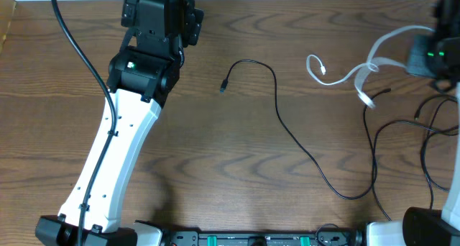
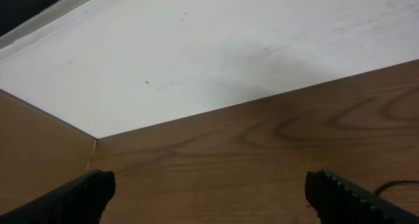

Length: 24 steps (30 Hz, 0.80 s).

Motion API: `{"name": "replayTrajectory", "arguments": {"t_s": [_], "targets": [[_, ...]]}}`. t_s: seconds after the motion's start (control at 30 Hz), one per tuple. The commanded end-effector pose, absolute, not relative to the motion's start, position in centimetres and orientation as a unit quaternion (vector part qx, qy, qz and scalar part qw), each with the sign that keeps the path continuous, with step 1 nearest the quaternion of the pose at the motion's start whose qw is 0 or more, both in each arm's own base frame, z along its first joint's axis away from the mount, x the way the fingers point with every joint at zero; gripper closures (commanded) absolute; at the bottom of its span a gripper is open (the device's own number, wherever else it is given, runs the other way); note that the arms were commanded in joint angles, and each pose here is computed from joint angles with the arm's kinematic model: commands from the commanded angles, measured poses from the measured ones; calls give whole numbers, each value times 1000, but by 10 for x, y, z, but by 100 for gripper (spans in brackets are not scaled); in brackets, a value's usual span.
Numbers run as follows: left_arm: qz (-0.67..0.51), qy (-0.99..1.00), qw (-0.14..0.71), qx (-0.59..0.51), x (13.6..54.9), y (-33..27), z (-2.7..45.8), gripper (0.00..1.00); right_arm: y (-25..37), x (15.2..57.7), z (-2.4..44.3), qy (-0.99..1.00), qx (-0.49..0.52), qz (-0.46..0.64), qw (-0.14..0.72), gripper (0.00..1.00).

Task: Untangle cables
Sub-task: 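Carry the white cable off to the right edge with the right gripper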

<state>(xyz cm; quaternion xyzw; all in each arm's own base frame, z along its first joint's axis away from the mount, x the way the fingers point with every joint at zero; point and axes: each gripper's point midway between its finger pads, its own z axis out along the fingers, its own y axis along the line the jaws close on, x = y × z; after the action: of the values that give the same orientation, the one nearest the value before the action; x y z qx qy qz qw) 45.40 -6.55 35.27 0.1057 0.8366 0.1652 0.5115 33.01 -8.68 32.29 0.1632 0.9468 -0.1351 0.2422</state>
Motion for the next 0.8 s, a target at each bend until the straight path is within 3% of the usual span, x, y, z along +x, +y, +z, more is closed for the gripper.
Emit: {"name": "replayTrajectory", "arguments": {"t_s": [0.0,0.53,0.77], "targets": [[152,832,525,97,449,-67,364,2,-124,308,338,917,246,-196,245,99],[151,831,525,100,448,-70,365,2,-231,212,346,819,470,-264,195,99],[150,832,524,102,448,-71,364,2,-249,202,330,816,501,-216,189,99]]}}
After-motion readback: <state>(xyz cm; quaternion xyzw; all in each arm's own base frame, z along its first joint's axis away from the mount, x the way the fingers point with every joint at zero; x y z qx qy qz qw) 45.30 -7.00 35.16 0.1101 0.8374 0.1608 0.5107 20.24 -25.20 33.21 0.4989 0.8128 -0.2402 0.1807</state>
